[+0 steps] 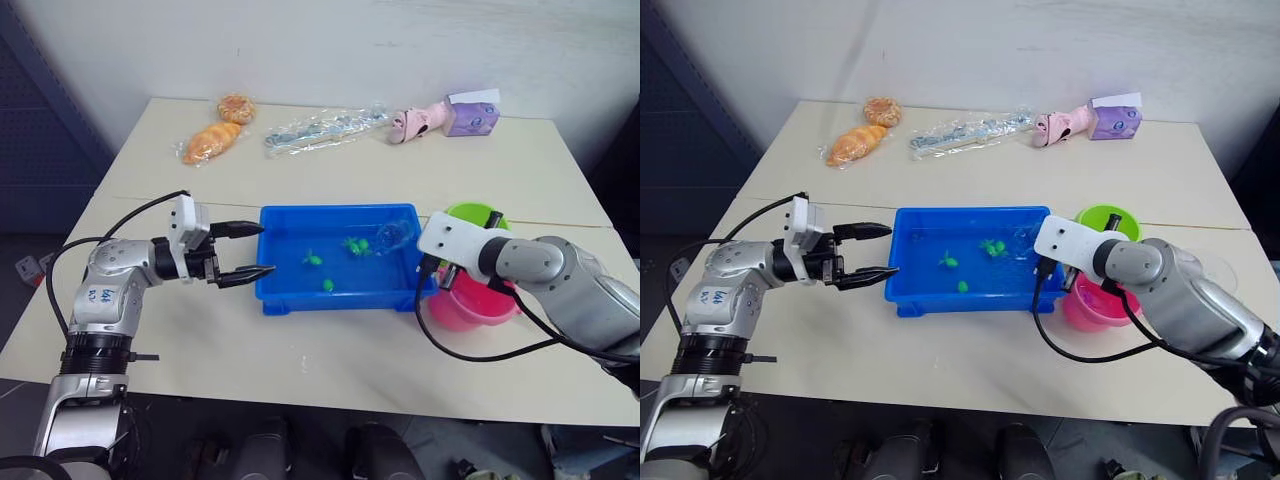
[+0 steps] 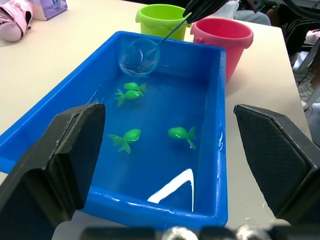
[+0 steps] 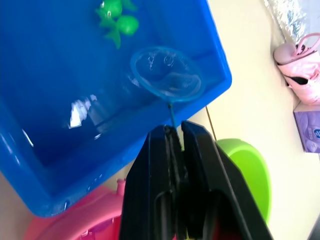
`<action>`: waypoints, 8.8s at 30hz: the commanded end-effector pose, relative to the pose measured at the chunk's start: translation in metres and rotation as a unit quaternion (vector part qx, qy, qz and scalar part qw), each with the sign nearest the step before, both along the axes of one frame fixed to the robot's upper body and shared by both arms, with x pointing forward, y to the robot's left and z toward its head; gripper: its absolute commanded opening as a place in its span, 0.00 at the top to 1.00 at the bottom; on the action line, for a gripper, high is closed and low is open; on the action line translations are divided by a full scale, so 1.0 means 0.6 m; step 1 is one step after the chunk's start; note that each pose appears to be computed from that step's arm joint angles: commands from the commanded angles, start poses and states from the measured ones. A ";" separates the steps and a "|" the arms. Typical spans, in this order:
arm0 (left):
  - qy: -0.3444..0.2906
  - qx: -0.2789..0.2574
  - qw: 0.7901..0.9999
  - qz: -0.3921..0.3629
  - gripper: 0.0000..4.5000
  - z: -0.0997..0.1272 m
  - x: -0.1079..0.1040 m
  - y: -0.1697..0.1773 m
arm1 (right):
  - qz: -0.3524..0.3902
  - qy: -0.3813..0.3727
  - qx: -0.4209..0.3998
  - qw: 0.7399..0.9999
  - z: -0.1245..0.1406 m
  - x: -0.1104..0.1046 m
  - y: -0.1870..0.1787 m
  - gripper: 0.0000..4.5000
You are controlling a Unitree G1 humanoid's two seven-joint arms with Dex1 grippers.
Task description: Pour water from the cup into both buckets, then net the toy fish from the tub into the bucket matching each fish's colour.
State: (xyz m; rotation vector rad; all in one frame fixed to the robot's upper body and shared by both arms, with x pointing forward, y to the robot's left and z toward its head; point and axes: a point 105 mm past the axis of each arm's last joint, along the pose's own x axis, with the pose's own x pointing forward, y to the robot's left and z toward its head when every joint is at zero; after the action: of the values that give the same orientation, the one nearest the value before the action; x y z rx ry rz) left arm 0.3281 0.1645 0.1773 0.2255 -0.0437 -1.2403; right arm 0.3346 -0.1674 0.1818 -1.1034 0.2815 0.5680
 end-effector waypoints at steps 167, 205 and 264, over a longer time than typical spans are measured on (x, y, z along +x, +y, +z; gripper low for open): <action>-0.020 0.073 0.997 -0.022 0.01 0.015 -0.028 0.058 | 0.283 0.092 0.198 0.934 -0.011 -0.034 0.087 1.00; -0.013 -0.053 0.983 -0.175 0.01 0.088 -0.023 -0.134 | -0.038 -0.192 -0.008 0.981 0.057 -0.086 -0.271 1.00; -0.033 -0.027 0.990 -0.135 0.01 0.045 -0.021 -0.167 | 0.189 -0.314 -0.336 0.868 0.022 -0.052 -0.236 1.00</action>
State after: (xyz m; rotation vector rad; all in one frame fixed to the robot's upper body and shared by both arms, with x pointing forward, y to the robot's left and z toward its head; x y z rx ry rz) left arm 0.3195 0.0634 0.1966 0.1973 -0.1310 -1.4966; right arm 0.3047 -0.3179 0.1875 -1.9986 -0.2956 0.4224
